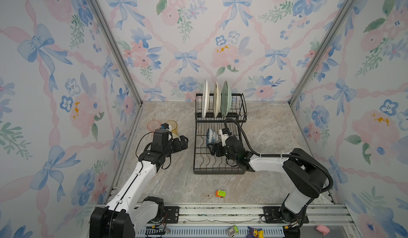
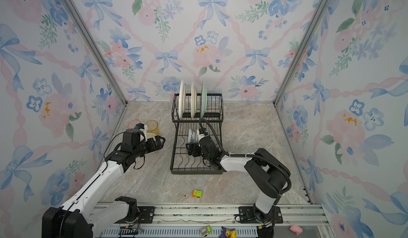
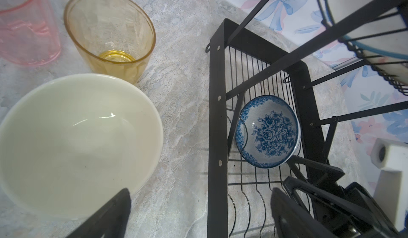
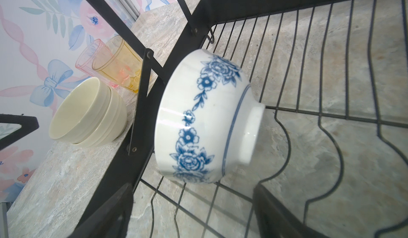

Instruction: Unload the mixed dishes from the dish rack

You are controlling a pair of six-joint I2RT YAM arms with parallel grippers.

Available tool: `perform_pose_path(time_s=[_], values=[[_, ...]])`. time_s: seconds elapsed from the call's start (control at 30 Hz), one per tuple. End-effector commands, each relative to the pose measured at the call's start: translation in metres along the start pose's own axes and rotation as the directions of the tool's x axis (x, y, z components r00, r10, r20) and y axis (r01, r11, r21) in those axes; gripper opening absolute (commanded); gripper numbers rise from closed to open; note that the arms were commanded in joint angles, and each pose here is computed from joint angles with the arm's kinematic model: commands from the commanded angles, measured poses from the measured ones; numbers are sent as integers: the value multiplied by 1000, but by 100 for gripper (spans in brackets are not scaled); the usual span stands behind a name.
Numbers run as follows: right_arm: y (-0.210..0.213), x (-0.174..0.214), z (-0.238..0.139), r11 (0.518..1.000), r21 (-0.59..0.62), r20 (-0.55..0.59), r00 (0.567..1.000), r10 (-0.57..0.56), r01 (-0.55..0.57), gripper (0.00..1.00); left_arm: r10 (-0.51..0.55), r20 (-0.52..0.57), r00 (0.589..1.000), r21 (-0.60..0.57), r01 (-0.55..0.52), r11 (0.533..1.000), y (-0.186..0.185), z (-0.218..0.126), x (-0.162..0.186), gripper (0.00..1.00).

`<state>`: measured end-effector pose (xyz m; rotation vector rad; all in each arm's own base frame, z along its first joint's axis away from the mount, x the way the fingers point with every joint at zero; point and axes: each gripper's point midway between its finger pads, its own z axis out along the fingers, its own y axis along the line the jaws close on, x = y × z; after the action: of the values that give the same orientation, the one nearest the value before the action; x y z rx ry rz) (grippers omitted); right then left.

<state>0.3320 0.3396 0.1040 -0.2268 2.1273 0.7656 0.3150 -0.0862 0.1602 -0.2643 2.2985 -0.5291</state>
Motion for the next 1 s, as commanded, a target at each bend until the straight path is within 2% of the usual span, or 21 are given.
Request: perform_pose_path(time_s=[0.0, 0.97], values=[[6, -16, 6, 1000, -10, 51, 999, -14, 14, 85, -1, -3, 1000, 20, 1, 1000, -4, 0, 2, 98], [3, -16, 20, 1000, -5, 21, 1000, -16, 16, 79, -3, -14, 1000, 28, 3, 1000, -8, 2, 5, 98]])
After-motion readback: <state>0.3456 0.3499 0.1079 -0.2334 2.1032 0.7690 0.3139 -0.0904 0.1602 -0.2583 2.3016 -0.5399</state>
